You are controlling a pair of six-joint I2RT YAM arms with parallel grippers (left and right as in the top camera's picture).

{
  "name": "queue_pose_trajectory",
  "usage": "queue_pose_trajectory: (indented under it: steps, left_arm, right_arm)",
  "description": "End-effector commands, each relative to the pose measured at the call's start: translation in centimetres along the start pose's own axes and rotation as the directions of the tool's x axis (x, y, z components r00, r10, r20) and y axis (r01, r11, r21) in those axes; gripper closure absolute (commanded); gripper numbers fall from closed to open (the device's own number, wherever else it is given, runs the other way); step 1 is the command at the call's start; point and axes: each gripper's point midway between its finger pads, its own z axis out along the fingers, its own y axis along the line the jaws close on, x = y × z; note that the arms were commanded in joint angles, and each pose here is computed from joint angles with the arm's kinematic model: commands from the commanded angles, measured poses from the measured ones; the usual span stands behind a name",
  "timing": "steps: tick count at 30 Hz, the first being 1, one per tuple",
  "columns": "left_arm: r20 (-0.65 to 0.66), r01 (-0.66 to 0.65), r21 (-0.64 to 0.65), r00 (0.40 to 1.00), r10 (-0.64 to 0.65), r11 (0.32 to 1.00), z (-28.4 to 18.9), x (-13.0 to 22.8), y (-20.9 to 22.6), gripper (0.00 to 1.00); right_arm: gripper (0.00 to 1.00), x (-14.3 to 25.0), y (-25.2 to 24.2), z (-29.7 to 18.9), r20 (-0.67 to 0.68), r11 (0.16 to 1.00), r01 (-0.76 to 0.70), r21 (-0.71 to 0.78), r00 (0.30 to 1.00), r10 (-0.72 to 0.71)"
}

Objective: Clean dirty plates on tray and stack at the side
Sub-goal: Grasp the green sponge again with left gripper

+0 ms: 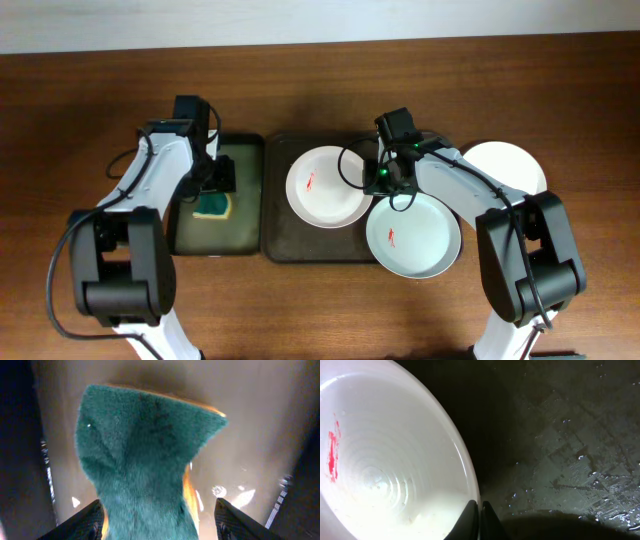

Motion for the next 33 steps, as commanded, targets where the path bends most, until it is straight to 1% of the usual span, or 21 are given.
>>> queue_pose_trajectory:
  steps: [1, 3, 6, 8, 9, 10, 11, 12, 13, 14, 15, 16, 17, 18, 19, 22, 25, 28, 30, 31, 33]
  left_arm:
    - [-0.021, -0.010, -0.042, 1.000, 0.010, 0.999, 1.8, 0.0, 0.6, 0.30]
    - [-0.011, -0.010, -0.040, 1.000, 0.009, 0.999, 2.0, -0.4, 0.6, 0.43]
    - [-0.016, -0.011, -0.041, 1.000, 0.010, 0.999, 2.2, -0.3, 0.6, 0.41]
    - [-0.037, -0.012, -0.042, 0.999, 0.010, 0.999, 3.0, 0.0, 0.6, 0.46]
    - [-0.047, -0.012, -0.040, 0.999, 0.010, 0.999, 3.4, 0.1, 0.5, 0.58]
    - [-0.055, -0.012, -0.041, 0.998, 0.010, 0.999, 3.7, 0.2, 0.5, 0.94]
    - [-0.058, -0.013, -0.041, 0.998, 0.010, 0.999, 3.8, 0.3, 0.5, 1.00]
    - [-0.057, -0.012, -0.041, 0.998, 0.010, 0.999, 3.8, 0.3, 0.6, 1.00]
    - [-0.056, -0.012, -0.041, 0.998, 0.010, 0.999, 3.8, 0.2, 0.6, 0.57]
    - [-0.057, -0.012, -0.041, 0.998, 0.010, 0.999, 3.8, 0.3, 0.6, 0.42]
    - [-0.057, -0.012, -0.041, 0.998, 0.010, 0.999, 3.8, 0.3, 0.6, 0.82]
    - [-0.056, -0.013, -0.041, 0.998, 0.010, 0.999, 3.8, 0.3, 0.5, 1.00]
    - [-0.055, -0.012, -0.041, 0.998, 0.010, 0.999, 3.8, 0.2, 0.6, 1.00]
    - [-0.054, -0.012, -0.041, 0.998, 0.010, 0.999, 3.8, 0.2, 0.6, 0.62]
    - [-0.054, -0.012, -0.041, 0.998, 0.010, 0.999, 3.8, 0.2, 0.6, 0.41]
    - [-0.055, -0.012, -0.032, 0.998, 0.010, 0.999, 3.8, 0.2, 0.4, 1.00]
    - [-0.032, -0.001, 0.069, 0.999, 0.004, 0.998, 1.8, -0.2, -1.1, 1.00]
    - [0.155, 0.004, 0.178, 0.987, -0.032, 0.984, -4.2, -2.8, -1.5, 1.00]
    - [0.337, -0.023, 0.185, 0.940, -0.041, 0.982, -10.4, -4.3, -1.3, 1.00]
    - [0.406, -0.032, 0.178, 0.913, -0.044, 0.984, -12.9, -4.6, -1.1, 1.00]
    - [0.507, -0.030, 0.146, 0.860, -0.049, 0.989, -17.0, -4.4, -0.4, 1.00]
  right_arm:
    - [0.96, 0.5, 0.3, 0.1, -0.010, 1.000, 0.010, -0.005, 1.000, -0.010]
    - [0.96, 0.5, 0.3, 0.1, -0.010, 1.000, 0.010, -0.004, 1.000, -0.010]
    - [0.96, 0.3, 0.3, 0.1, -0.005, 1.000, 0.011, -0.007, 1.000, -0.011]
    - [0.96, 0.3, 0.4, 0.1, -0.004, 1.000, 0.011, -0.007, 1.000, -0.011]
    - [0.96, 0.3, 0.3, 0.1, -0.004, 1.000, 0.011, -0.007, 1.000, -0.011]
    - [0.96, 0.3, 0.3, 0.1, -0.004, 1.000, 0.011, -0.007, 1.000, -0.011]
    - [0.96, 0.3, 0.3, 0.1, -0.004, 1.000, 0.011, -0.007, 1.000, -0.011]
    - [0.96, 0.3, 0.3, 0.1, -0.004, 1.000, 0.011, -0.007, 1.000, -0.011]
    - [0.96, 0.3, 0.4, 0.1, -0.004, 1.000, 0.011, -0.007, 1.000, -0.011]
    - [0.96, 0.3, 0.3, 0.1, -0.003, 1.000, 0.011, -0.007, 1.000, -0.011]
    - [0.96, 0.3, 0.4, 0.1, -0.001, 1.000, 0.012, -0.008, 1.000, -0.012]
    - [0.96, 0.2, 0.4, 0.1, 0.000, 1.000, 0.012, -0.009, 1.000, -0.012]
    - [0.96, 0.2, 0.4, 0.1, -0.001, 1.000, 0.012, -0.009, 1.000, -0.012]
    - [0.96, 0.2, 0.4, 0.1, -0.001, 1.000, 0.012, -0.009, 1.000, -0.012]
    - [0.96, 0.2, 0.4, 0.1, -0.001, 1.000, 0.012, -0.009, 1.000, -0.012]
    - [0.96, 0.2, 0.4, 0.1, -0.001, 1.000, 0.012, -0.009, 1.000, -0.012]
    - [0.96, 0.3, 0.4, 0.1, -0.001, 1.000, 0.012, -0.008, 1.000, -0.012]
    - [0.96, 0.3, 0.3, 0.1, -0.004, 1.000, 0.011, -0.007, 1.000, -0.011]
    - [0.96, 0.3, 0.4, 0.1, -0.004, 1.000, 0.011, -0.008, 1.000, -0.011]
    - [0.92, 0.3, 0.4, 0.1, -0.004, 1.000, 0.011, -0.008, 1.000, -0.011]
    - [0.62, 0.3, 0.4, 0.1, -0.004, 1.000, 0.011, -0.008, 1.000, -0.011]
